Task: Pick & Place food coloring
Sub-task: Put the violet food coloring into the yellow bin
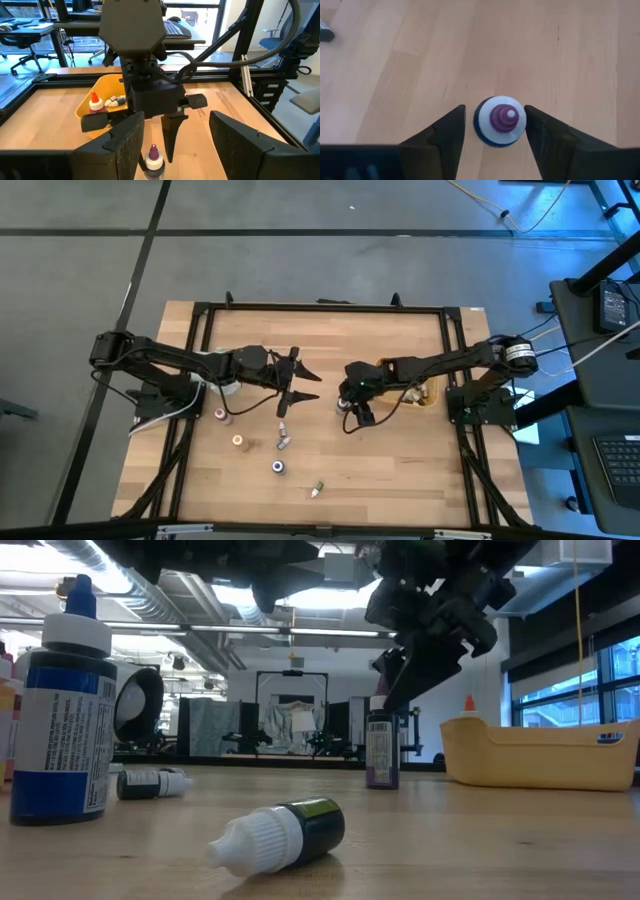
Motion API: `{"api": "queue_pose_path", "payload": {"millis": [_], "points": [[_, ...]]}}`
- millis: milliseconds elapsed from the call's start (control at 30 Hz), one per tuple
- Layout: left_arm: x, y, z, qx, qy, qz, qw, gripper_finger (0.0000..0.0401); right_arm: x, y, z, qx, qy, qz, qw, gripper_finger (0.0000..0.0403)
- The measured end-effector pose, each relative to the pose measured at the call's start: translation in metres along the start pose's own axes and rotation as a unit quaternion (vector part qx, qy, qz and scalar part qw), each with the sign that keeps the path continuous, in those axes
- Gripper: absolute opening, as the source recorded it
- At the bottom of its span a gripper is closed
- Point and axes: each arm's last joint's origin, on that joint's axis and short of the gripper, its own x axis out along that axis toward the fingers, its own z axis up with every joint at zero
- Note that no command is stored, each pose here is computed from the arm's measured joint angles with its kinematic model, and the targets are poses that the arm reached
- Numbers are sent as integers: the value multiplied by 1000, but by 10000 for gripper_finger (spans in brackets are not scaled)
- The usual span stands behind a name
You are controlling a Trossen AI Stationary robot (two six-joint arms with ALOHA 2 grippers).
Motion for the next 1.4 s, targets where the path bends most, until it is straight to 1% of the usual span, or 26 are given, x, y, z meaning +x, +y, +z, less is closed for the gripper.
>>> {"api": "queue_pose_path", "payload": {"millis": [200, 400, 567, 700, 867, 967, 1067, 1167, 1267, 1400], "points": [[0, 0, 0, 0, 0, 0, 1000, 222, 1, -1, 1, -4, -5, -1, 1000, 174], [0, 0, 0, 0, 1, 1, 1000, 221, 0, 0, 1, -4, -7, -1, 1000, 126], [0, 0, -1, 0, 3, 2, 1000, 221, -7, 2, 0, -7, 2, -4, 1000, 123], [0, 0, -1, 0, 5, 4, 1000, 223, -34, 8, 3, -15, -7, -5, 1000, 123], [0, 2, -2, -1, 12, 26, 1000, 219, -82, 16, 3, 6, -31, -7, 999, 123], [0, 2, -2, -1, 12, 28, 1000, 221, -111, 20, -3, 25, -40, -36, 998, 123], [0, 2, -2, -1, 12, 27, 1000, 223, -135, 22, -17, 55, -42, -91, 993, 123], [0, 2, -2, -1, 12, 28, 1000, 222, -150, 23, -34, 95, -45, -140, 985, 123], [0, 2, -2, -1, 11, 28, 1000, 220, -154, 24, -50, 118, -53, -165, 978, 123], [0, 2, -2, -1, 11, 28, 1000, 221, -142, 25, -70, 134, -48, -173, 974, 123]]}}
